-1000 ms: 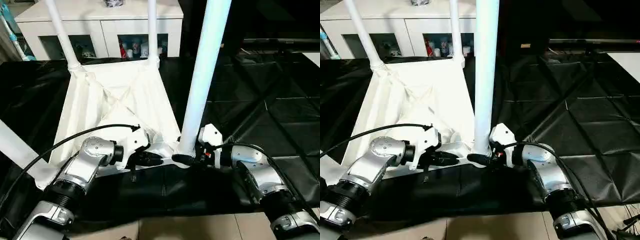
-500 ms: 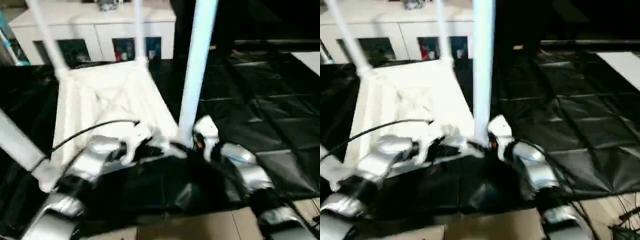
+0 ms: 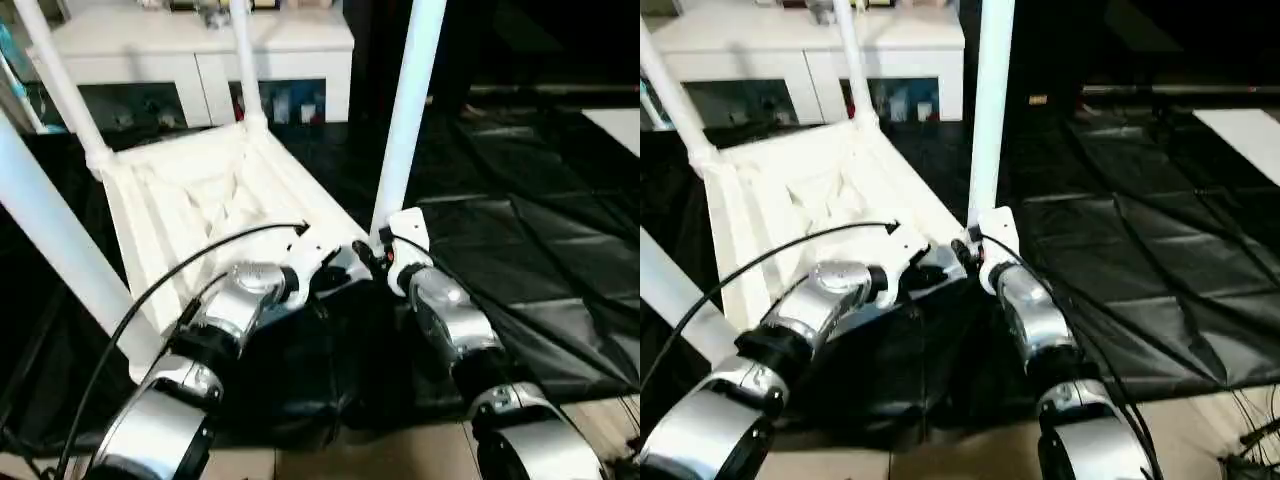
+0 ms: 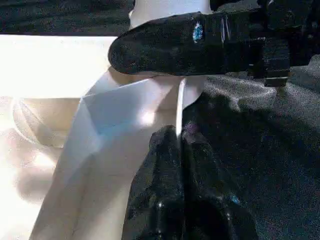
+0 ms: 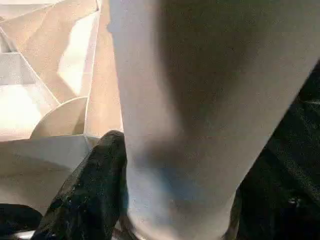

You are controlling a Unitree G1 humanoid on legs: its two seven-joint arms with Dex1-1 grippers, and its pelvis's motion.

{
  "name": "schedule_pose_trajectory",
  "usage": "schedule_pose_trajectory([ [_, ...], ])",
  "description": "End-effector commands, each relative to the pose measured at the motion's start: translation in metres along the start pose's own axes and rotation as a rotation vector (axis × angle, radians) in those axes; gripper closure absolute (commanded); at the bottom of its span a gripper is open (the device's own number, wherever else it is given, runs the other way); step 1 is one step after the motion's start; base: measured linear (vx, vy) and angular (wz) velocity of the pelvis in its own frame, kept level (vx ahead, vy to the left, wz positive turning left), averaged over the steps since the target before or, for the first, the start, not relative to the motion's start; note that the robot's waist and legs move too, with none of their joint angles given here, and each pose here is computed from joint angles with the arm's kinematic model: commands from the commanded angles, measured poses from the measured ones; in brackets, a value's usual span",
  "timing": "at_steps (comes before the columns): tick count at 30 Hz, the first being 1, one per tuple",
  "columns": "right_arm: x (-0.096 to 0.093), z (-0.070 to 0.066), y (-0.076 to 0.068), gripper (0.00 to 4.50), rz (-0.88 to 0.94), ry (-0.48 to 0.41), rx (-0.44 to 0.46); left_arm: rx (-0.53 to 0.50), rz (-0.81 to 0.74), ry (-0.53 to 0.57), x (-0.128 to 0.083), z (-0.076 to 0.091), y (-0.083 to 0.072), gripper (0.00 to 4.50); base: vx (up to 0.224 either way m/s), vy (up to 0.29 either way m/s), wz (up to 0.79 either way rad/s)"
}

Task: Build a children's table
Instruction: Rotate leg to tighten

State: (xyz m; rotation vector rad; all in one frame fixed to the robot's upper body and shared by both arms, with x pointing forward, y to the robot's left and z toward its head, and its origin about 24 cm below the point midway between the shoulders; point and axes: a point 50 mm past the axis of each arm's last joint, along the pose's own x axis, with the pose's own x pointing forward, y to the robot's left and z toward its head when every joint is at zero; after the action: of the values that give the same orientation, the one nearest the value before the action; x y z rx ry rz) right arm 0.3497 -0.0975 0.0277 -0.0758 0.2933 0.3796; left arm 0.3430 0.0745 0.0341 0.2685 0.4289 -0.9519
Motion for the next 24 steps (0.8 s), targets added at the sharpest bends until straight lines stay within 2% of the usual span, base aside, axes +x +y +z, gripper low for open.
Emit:
schedule_pose_trajectory([
  [1,0.005,-0.015,0.046,1.83,0.176,0.061,0.034,-0.031,0.074,0.059,0.003,-0.013,0.001,4.5,0.0,0.0,0.0],
  [2,0.005,-0.014,0.047,1.83,0.174,0.056,0.034,-0.032,0.075,0.061,0.003,-0.014,0.001,4.5,0.0,0.0,0.0],
  [3,0.005,-0.014,0.047,1.48,0.171,0.053,0.034,-0.033,0.077,0.062,0.003,-0.014,0.001,4.5,0.0,0.0,0.0],
  [5,0.005,-0.012,0.048,1.48,0.184,0.042,0.042,-0.033,0.076,0.065,0.002,-0.016,0.002,4.5,0.0,0.0,0.0],
  [7,0.005,-0.012,0.049,1.08,0.2,0.034,0.047,-0.032,0.072,0.068,0.002,-0.017,0.002,4.5,0.0,0.0,0.0],
  [10,0.005,-0.011,0.049,0.9,0.201,0.031,0.031,-0.028,0.067,0.068,0.002,-0.017,0.002,4.5,0.0,0.0,0.0],
  [11,0.005,-0.011,0.048,0.64,0.197,0.026,0.017,-0.028,0.064,0.067,0.002,-0.017,0.002,4.5,0.0,0.0,0.0],
  [18,0.003,-0.004,0.043,0.64,0.248,-0.023,-0.022,0.003,0.009,0.048,0.0,-0.018,0.0,4.5,0.0,0.0,0.0],
  [24,-0.01,0.002,0.033,0.64,0.395,-0.087,-0.126,0.031,-0.088,0.065,-0.009,-0.026,-0.002,4.5,0.0,0.0,0.0],
])
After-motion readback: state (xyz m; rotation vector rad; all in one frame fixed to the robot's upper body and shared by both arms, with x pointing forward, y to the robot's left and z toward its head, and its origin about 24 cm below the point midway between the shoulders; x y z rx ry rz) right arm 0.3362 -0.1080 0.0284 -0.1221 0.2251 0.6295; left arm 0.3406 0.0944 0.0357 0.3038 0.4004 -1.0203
